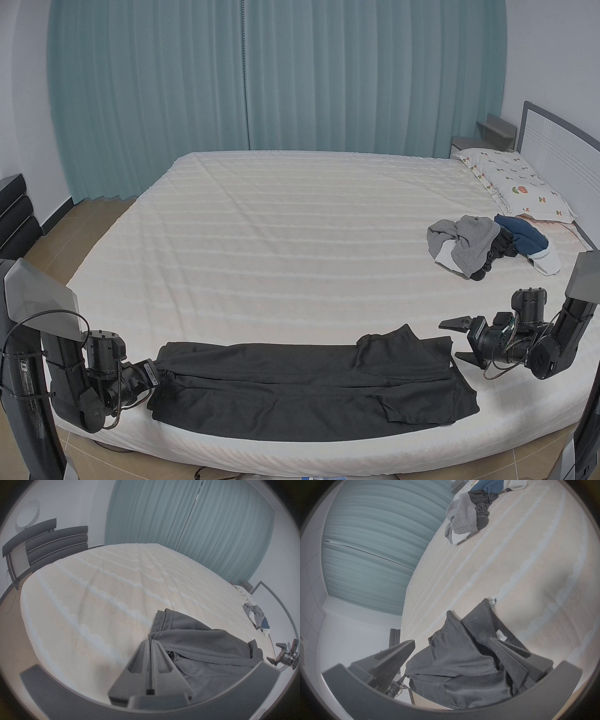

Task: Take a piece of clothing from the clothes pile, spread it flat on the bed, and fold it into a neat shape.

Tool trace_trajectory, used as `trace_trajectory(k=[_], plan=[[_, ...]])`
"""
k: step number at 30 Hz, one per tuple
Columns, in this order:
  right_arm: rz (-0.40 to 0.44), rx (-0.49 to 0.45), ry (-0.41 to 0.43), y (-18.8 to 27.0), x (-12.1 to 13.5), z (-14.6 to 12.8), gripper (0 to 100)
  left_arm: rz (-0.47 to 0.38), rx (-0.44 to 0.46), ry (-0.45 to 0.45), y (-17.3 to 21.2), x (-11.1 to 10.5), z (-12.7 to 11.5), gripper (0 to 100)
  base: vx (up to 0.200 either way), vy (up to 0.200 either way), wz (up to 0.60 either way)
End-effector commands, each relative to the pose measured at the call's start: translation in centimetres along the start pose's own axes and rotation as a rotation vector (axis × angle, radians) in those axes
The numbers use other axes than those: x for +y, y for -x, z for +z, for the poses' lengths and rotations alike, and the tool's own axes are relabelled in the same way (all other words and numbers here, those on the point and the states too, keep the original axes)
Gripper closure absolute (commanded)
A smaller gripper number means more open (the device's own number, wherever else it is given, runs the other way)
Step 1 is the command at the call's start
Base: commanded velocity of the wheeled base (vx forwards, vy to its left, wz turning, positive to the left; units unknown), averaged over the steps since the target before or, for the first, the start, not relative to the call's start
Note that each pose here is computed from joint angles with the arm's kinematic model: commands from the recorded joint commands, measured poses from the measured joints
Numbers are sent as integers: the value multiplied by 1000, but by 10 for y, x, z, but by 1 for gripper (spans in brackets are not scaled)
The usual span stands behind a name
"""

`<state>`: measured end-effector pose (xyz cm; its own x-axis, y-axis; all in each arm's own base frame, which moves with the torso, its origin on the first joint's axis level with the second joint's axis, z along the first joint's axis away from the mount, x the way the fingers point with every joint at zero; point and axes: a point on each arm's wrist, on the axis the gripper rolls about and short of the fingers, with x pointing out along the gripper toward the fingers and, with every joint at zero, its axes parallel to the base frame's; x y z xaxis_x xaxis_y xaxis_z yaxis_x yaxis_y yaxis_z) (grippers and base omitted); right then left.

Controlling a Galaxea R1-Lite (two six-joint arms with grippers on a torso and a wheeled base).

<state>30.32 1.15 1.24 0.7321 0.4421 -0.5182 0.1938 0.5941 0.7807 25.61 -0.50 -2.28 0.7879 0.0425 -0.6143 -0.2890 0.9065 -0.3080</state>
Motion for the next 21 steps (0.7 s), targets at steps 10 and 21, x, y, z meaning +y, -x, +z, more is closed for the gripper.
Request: trace_trajectory(k=[10, 21], plan=[[2, 11, 4, -1, 2, -3, 0, -5, 8, -40, 3, -1, -2, 100, 0, 0, 0], [0, 10, 2, -2, 2, -3, 0, -49, -79, -25, 6, -6, 19, 0, 0, 0, 0]])
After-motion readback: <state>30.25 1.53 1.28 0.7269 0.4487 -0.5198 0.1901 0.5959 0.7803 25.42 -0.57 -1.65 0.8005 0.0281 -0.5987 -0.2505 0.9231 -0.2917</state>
